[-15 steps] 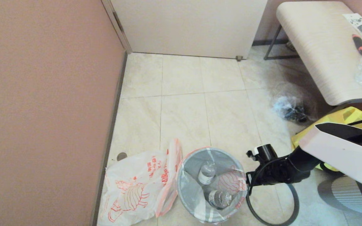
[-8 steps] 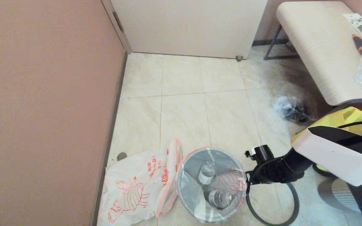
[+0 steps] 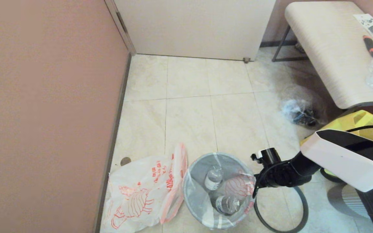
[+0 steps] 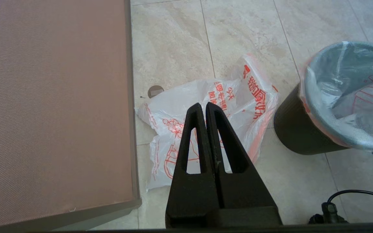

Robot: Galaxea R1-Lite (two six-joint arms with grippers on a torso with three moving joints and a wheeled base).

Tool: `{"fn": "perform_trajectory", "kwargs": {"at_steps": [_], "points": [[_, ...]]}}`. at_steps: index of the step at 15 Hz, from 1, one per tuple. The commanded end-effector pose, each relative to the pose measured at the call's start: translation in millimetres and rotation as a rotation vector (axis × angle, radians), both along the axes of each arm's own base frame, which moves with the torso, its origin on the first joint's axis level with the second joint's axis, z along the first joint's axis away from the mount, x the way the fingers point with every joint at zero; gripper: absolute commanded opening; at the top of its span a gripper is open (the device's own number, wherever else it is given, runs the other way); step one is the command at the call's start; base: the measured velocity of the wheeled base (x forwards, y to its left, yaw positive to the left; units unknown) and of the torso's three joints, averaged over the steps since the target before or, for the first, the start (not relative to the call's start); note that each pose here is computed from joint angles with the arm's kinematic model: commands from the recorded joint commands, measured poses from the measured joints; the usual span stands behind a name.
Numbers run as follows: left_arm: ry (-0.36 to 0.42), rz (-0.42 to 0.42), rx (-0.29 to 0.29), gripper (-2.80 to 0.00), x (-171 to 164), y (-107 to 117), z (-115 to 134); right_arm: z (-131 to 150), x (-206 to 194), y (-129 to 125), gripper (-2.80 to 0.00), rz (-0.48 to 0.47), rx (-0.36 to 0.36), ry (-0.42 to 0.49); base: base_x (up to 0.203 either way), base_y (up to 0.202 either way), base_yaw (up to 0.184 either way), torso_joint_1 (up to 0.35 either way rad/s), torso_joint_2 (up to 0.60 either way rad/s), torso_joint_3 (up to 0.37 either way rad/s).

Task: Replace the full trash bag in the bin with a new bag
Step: Place the trash bag on the floor

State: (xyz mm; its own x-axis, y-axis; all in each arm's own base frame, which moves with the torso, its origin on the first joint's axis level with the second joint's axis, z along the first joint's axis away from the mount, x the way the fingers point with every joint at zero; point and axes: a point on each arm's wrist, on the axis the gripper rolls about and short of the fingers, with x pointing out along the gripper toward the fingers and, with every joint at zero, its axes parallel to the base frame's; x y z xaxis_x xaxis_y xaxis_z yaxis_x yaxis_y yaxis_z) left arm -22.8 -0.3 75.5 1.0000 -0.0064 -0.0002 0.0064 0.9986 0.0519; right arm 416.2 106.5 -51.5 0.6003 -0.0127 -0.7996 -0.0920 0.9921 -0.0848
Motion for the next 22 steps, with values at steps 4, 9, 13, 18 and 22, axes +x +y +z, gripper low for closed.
{"fn": "perform_trajectory", "kwargs": {"at_steps": [4,9,13,18,22], "points": [[-0.002,0.0,0.0,-2.8,0,0,0,22,-5,-2,-2.8,-0.063,0.081,-0.02,0.0,0.0,0.0,0.0,0.0,0.0],[-0.003,0.0,0.0,-2.8,0,0,0,45,-20,-3,-2.8,-0.071,0.166,-0.02,0.0,0.0,0.0,0.0,0.0,0.0],[-0.002,0.0,0.0,-2.8,0,0,0,58,-27,-5,-2.8,-0.092,0.287,-0.003,0.0,0.0,0.0,0.0,0.0,0.0],[-0.001,0.0,0.0,-2.8,0,0,0,67,-33,-10,-2.8,-0.107,0.381,0.015,0.0,0.0,0.0,0.0,0.0,0.0],[-0.002,0.0,0.0,-2.8,0,0,0,79,-40,-17,-2.8,-0.11,0.465,0.027,0.0,0.0,0.0,0.0,0.0,0.0]]}}
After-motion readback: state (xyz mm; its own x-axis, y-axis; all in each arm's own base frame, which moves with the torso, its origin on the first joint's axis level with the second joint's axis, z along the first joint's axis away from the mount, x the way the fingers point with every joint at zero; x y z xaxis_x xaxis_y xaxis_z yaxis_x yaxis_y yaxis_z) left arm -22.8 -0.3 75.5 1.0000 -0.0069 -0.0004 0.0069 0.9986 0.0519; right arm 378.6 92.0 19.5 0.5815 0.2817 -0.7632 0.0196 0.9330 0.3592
